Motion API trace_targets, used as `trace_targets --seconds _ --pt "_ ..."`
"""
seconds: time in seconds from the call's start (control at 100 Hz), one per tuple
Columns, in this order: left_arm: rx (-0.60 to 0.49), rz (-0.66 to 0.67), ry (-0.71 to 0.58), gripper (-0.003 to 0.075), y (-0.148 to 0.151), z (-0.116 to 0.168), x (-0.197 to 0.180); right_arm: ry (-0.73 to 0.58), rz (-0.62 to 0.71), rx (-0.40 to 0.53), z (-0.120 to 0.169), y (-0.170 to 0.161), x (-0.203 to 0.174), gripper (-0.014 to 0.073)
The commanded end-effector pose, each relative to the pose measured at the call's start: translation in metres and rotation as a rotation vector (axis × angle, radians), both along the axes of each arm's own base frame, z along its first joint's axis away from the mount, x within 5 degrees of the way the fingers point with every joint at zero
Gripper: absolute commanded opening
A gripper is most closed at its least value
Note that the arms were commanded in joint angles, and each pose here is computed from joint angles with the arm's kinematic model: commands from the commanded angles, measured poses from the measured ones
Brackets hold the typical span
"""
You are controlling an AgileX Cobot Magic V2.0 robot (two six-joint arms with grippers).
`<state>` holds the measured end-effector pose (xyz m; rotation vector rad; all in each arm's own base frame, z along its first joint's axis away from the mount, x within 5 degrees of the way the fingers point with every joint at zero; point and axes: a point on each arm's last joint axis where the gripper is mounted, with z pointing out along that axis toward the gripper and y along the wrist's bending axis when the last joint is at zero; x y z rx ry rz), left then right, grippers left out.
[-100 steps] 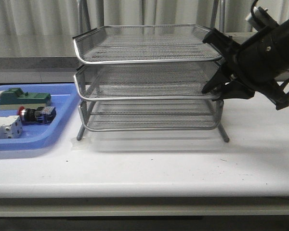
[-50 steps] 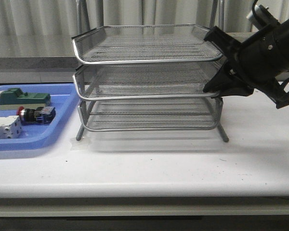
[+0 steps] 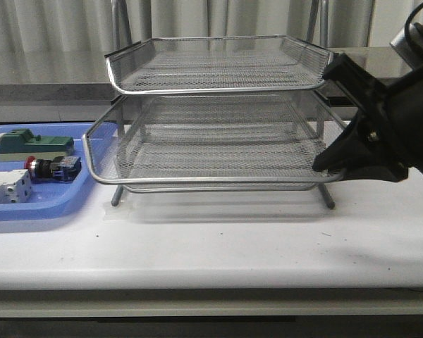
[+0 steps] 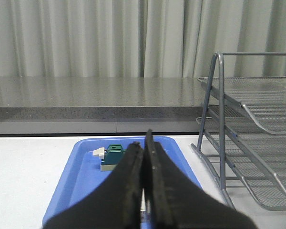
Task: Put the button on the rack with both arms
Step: 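Pull the middle wire tray out toward the robot with the right gripper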
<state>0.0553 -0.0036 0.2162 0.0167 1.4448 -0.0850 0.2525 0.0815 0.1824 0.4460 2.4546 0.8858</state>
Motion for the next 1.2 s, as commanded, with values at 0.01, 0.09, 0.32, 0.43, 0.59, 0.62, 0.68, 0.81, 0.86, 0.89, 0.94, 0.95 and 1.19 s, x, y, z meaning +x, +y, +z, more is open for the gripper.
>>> trace_targets --seconds 0.01,0.09,0.32,0.43,0.59,0.62,0.68,0.81,0.86,0.89,0.94,0.95,1.19 --pt "-0.013 -0.015 -0.067 -0.002 -0.001 -0.006 -0.002 -0.03 0.092 -0.035 0.003 0.001 -0.019 -0.0025" --pt "-0.013 -0.015 -0.067 -0.002 -0.001 -0.006 -0.002 -0.038 0.09 -0.036 0.004 0.0 -0.027 -0.0025" --pt "-0.013 -0.015 -0.067 -0.002 -0.001 -0.006 -0.002 -0.069 0.084 -0.036 0.011 -0.002 -0.034 0.0088" --pt "-0.013 -0.015 -0.067 -0.002 -0.001 -0.006 -0.002 -0.079 0.097 -0.029 0.014 -0.001 -0.035 0.0261" --pt "-0.013 -0.015 -0.067 -0.002 -0.001 -0.006 -0.002 -0.12 0.119 -0.024 0.023 -0.001 -0.04 0.0455" --pt "-0.013 -0.015 -0.067 -0.002 -0.001 -0.006 -0.002 -0.133 0.121 -0.027 0.026 -0.001 -0.041 0.0461" --pt "-0.013 -0.015 -0.067 -0.002 -0.001 -0.006 -0.002 -0.162 0.127 -0.038 0.031 -0.002 -0.043 0.0458" --pt "-0.013 -0.015 -0.067 -0.002 -0.001 -0.006 -0.002 -0.234 0.152 -0.067 0.045 -0.004 -0.051 0.0458" --pt "-0.013 -0.015 -0.067 -0.002 -0.001 -0.006 -0.002 -0.251 0.161 -0.075 0.048 -0.005 -0.054 0.0454" --pt "-0.013 -0.015 -0.067 -0.002 -0.001 -0.006 -0.002 -0.259 0.169 -0.088 0.05 -0.005 -0.056 0.0452" --pt "-0.013 -0.015 -0.067 -0.002 -0.001 -0.006 -0.002 -0.267 0.177 -0.107 0.053 -0.007 -0.059 0.0452" --pt "-0.013 -0.015 -0.067 -0.002 -0.001 -0.006 -0.002 -0.263 0.174 -0.106 0.053 -0.007 -0.06 0.0452" --pt "-0.013 -0.015 -0.067 -0.002 -0.001 -0.006 -0.002 -0.203 0.227 -0.284 0.06 -0.019 -0.074 0.0452"
